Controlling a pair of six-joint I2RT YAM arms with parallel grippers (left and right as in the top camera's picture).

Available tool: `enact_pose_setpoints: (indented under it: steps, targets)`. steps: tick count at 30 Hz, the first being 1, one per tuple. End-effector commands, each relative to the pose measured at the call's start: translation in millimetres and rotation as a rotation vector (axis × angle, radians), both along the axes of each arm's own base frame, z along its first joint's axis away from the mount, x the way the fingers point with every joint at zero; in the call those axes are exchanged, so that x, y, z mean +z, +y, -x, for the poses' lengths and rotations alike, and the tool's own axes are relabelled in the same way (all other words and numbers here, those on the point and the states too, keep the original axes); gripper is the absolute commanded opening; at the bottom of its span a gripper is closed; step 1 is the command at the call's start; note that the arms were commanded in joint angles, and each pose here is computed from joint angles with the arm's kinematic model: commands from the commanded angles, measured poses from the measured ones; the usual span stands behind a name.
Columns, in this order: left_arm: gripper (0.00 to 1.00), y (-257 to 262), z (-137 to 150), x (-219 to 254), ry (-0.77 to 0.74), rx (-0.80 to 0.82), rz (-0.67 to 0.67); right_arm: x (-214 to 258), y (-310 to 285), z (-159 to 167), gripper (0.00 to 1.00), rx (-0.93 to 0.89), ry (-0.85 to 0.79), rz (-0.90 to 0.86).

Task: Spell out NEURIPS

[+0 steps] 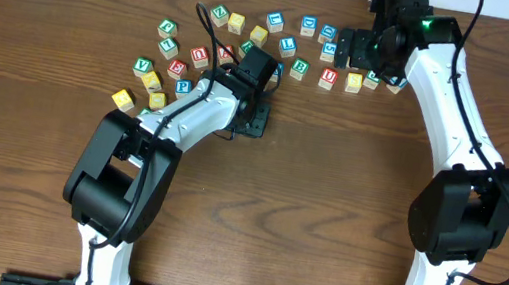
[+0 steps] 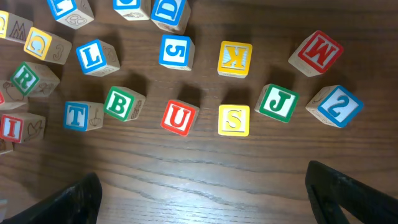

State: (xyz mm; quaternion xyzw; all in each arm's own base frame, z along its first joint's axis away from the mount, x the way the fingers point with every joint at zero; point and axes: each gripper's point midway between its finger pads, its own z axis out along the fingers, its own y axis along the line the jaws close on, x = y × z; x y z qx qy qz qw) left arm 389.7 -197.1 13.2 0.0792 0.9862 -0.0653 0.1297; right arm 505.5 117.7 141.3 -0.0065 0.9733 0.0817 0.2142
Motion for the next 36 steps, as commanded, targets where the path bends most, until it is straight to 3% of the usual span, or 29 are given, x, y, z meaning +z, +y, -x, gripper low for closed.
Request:
enact_pose_setpoints:
  steps: [1,11,36]
  targets:
    - [0.31,4,0,0,-0.007,0.002,-0.02,6,6,-2,0.99,0.006,-0.016,-0.001]
    - [0.31,21,3,-2,-0.002,0.002,-0.112,6,6,-2,0.99,0.006,-0.016,-0.001]
    - [0.31,30,-8,1,-0.057,0.008,-0.169,6,6,-2,0.99,0.006,-0.016,-0.001]
